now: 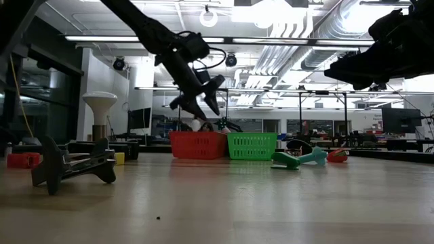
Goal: Pick and place Stapler, Stapler remover, tape
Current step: Put the large black stapler into the red bin
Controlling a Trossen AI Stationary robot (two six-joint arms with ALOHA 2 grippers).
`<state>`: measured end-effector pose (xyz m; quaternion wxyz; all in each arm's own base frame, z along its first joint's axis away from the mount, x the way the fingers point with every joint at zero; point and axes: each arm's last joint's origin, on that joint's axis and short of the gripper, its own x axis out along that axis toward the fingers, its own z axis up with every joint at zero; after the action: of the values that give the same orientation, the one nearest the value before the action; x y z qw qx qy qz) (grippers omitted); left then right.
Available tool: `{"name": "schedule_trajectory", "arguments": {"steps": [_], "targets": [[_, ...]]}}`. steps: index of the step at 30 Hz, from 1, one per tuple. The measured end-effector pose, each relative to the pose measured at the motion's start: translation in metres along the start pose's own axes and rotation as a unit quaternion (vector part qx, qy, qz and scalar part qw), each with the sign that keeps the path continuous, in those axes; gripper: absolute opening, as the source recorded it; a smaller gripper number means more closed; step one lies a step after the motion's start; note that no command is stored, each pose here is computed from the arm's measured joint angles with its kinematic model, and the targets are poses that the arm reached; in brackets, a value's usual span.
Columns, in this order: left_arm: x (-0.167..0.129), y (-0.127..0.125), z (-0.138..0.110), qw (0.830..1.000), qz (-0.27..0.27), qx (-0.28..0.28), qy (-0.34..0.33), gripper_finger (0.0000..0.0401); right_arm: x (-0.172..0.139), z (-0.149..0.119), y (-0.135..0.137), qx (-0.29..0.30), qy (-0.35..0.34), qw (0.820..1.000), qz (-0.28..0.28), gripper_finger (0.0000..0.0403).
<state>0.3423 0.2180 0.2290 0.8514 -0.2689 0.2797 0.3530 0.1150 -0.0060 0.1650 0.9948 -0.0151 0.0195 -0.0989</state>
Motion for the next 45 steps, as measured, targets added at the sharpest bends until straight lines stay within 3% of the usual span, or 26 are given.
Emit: {"name": "schedule_trajectory", "arguments": {"steps": [5, 10, 20, 25, 31, 37, 39, 45], "targets": [[-0.02, 0.003, -0.007, 0.996, 0.027, 0.053, 0.061, 0.0238, 0.0, 0.0, 0.0, 0.0, 0.0, 1.0, 0.0, 0.0185], [-0.038, -0.002, -0.025, 0.976, 0.03, 0.149, 0.155, 0.0238, 0.0, 0.0, 0.0, 0.0, 0.0, 1.0, 0.0, 0.0185], [-0.067, -0.013, -0.071, 0.895, 0.063, 0.251, 0.363, 0.0238, 0.0, 0.0, 0.0, 0.0, 0.0, 1.0, 0.0, 0.0185], [-0.078, -0.028, -0.088, 0.863, 0.075, 0.295, 0.403, 0.0238, 0.0, 0.0, 0.0, 0.0, 0.0, 1.0, 0.0, 0.0185], [-0.085, -0.041, -0.11, 0.838, 0.072, 0.332, 0.427, 0.0238, 0.0, 0.0, 0.0, 0.0, 0.0, 1.0, 0.0, 0.0185], [-0.095, -0.03, -0.132, 0.837, 0.08, 0.325, 0.432, 0.0238, 0.0, 0.0, 0.0, 0.0, 0.0, 1.0, 0.0, 0.0185], [-0.102, -0.025, -0.136, 0.852, 0.077, 0.314, 0.412, 0.0238, 0.0, 0.0, 0.0, 0.0, 0.0, 1.0, 0.0, 0.0185], [-0.133, -0.006, -0.147, 0.871, 0.066, 0.289, 0.392, 0.0238, 0.0, 0.0, 0.0, 0.0, 0.002, 1.0, 0.0, 0.0185]]}}
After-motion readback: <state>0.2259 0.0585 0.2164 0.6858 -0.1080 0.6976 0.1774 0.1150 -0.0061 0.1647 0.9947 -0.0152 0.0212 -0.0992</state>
